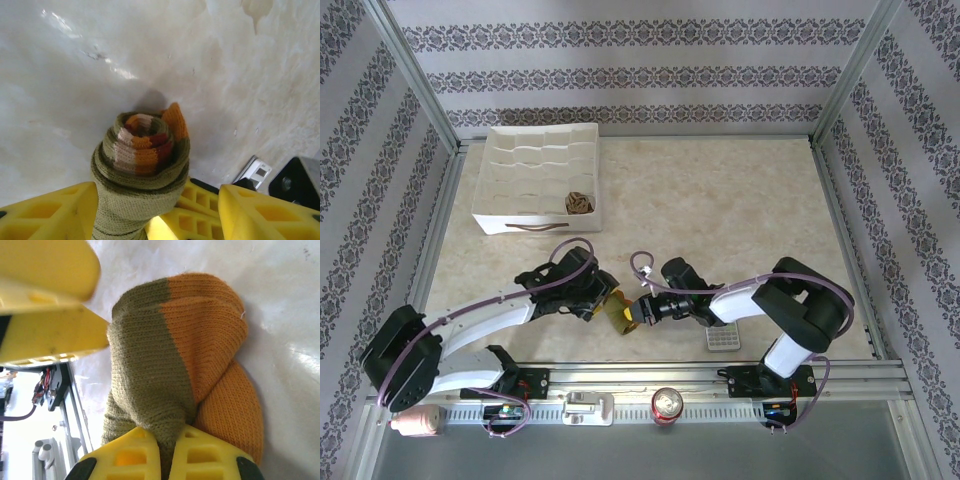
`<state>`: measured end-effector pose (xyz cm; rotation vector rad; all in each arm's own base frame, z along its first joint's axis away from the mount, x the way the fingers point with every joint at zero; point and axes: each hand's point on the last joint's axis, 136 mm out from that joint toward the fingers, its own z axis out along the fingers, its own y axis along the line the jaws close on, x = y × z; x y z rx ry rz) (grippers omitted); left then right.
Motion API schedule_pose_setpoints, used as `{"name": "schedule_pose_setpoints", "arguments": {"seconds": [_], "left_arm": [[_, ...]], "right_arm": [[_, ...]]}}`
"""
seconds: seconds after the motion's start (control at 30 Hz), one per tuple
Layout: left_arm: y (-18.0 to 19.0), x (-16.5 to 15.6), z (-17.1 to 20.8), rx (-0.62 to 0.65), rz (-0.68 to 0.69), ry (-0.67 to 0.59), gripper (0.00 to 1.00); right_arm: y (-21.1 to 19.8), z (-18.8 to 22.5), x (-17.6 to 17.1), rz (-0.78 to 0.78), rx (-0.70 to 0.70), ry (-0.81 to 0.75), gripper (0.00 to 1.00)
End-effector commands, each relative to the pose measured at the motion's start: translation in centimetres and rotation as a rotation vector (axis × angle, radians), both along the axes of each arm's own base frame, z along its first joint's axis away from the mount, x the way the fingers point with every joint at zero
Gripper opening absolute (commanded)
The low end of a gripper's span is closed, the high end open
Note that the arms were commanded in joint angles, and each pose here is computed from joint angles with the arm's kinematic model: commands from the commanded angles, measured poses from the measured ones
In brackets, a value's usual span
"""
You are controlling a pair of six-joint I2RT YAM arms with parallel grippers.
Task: Roll the socks
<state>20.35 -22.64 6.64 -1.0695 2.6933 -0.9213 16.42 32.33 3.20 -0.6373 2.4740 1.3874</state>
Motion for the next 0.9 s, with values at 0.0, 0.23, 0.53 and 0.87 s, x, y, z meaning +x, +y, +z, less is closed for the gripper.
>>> {"name": "schedule_pose_setpoints", "arguments": {"seconds": [0.0,0.23,0.53,0.87], "left_arm": [[-1.4,-0.3,-0.6,-0.028,-0.043,-0.015,0.61],[-2.0,-0.2,-2.2,-0.006,-0.051,-0.008,0.58],[-3.2,-1.9,-6.1,0.062,-0.108,0.084,0.51],[-0.6,-4.7,-9.1,0.163,-0.036,0.261,0.0]], "right_arm": [[-5.8,-7.4,-3.8,-0.06,-0.292,0.28,0.0],[-6.4,-7.8,-3.3,-0.115,-0.261,0.396,0.0],[-5.9,-7.4,-1.8,-0.18,-0.191,0.495,0.0],[-5.2,-4.3,0.9,-0.247,-0.179,0.458,0.31]]}}
